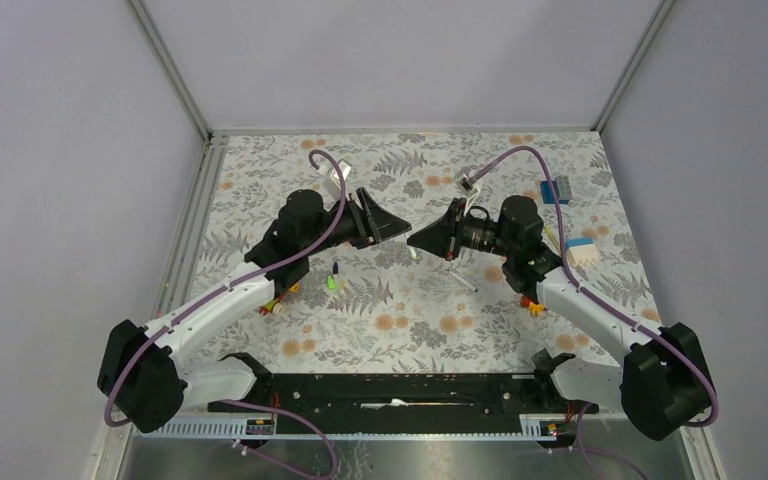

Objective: Insert the pens into the pen caps

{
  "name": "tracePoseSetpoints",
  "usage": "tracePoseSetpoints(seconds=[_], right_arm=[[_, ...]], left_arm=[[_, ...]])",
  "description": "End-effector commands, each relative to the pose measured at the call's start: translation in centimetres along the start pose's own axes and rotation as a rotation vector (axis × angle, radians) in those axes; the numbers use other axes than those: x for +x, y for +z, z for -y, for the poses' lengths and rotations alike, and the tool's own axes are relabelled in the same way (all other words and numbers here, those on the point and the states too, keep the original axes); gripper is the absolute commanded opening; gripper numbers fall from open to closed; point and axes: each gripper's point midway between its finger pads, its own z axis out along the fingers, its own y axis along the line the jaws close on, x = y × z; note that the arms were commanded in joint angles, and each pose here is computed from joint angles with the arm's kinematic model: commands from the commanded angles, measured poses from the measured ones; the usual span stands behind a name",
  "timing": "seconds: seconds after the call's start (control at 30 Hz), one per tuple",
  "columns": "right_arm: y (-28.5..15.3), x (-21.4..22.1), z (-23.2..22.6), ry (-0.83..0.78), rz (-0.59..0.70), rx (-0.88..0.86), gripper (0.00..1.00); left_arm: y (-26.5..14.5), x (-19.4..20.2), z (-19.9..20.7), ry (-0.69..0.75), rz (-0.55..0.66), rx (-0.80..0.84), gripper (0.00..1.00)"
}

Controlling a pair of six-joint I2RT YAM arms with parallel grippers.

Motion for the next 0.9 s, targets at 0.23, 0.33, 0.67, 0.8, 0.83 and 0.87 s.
tracePoseSetpoints(seconds=[0.23, 0.33, 0.67, 0.8, 0.83, 0.87], right_arm=[[0.03, -1.09, -1.56, -0.068, 0.034, -0.059, 0.0], [0.02, -1.07, -1.58, -0.07, 0.032, -0.06, 0.0], [0.02, -0.96, -1.54, -0.075, 0.031, -0.061, 0.0], [0.15, -0.67, -1.19, -0.073, 0.029, -0.059, 0.0], [0.19, -0.6, -1.16, -0.072, 0.028, -0.06, 0.0], [0.25, -0.64, -1.15, -0.072, 0.029, -0.061, 0.0]], left_arm=[[0.36, 0.08, 0.96, -0.008, -0.001, 0.071, 0.47], [0.32, -0.02, 1.17, -0.008, 0.003, 0.08, 0.46], [0.49, 0.2, 0.9, -0.018, 0.002, 0.085, 0.39], [0.77, 0.42, 0.77, -0.021, -0.013, 0.087, 0.3], [0.82, 0.44, 0.7, -0.022, -0.015, 0.086, 0.27], [0.83, 0.48, 0.75, -0.021, -0.017, 0.089, 0.25]])
